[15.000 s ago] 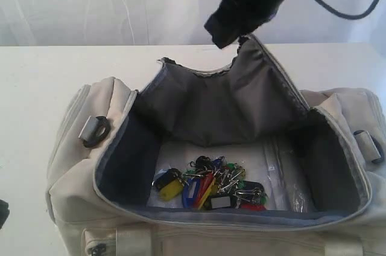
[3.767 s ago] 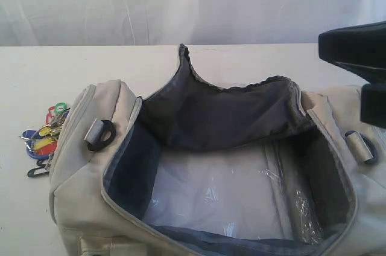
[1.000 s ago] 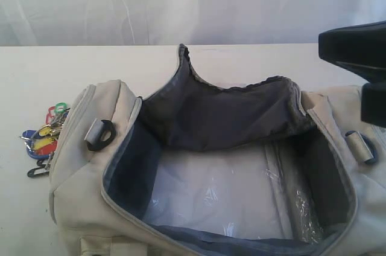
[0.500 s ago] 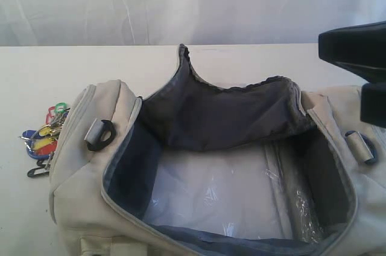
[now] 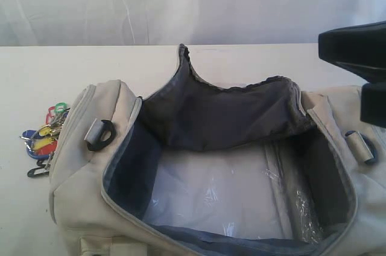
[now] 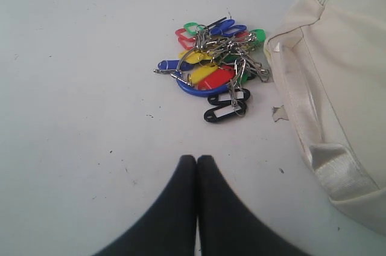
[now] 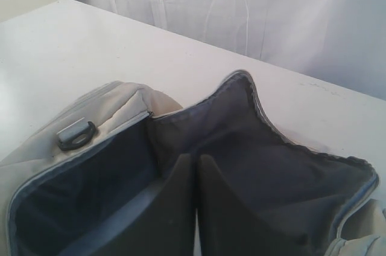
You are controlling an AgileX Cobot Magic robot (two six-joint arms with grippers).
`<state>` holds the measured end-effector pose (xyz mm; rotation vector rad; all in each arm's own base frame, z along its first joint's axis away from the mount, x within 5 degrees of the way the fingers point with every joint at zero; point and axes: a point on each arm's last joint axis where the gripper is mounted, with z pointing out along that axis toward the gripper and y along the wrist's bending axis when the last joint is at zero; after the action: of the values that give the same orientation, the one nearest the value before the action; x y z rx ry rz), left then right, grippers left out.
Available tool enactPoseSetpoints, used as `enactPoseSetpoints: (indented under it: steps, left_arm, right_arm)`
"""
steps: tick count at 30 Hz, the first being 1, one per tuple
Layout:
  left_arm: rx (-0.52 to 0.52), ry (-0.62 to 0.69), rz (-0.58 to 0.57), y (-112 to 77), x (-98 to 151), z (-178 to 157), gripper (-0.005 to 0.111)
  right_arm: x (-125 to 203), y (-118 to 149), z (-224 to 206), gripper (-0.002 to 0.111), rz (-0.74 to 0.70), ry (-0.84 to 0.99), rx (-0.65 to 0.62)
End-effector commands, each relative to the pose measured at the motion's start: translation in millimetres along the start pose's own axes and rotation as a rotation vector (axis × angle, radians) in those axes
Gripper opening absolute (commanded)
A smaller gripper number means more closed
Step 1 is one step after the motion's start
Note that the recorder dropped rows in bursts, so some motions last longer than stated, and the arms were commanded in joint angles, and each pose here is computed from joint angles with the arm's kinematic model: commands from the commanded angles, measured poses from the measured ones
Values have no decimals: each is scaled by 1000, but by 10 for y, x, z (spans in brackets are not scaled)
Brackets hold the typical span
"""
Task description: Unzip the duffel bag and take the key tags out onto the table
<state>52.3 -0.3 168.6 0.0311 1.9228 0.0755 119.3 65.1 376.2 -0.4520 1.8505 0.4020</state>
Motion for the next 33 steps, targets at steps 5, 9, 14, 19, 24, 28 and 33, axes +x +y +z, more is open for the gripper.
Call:
enactPoseSetpoints:
  steps: [5,9,14,19,24,28,33]
  left_arm:
    - [-3,4,0,0,17,3,0]
    - [-3,4,4,0,17,3,0]
    - [-3,4,4,0,17,3,0]
    - [-3,4,4,0,17,3,0]
    - [-3,4,4,0,17,3,0]
    - [-3,4,4,0,17,3,0]
    - [-3,4,4,0,17,3,0]
  right_arm:
    - [-37,7,-31,0,3,-22,-3]
    - [-41,1,-53,0,1,-30,3]
    - [-76,-202,-417,0,56,-157,227]
    - [-55,-187,-865,0,54,-308,437]
    - [-35,-96,-1019,0,34,-369,439]
    - [-6,-107,-997,0,36,-363,440]
    - [181,-151,-897,0,43,-366,450]
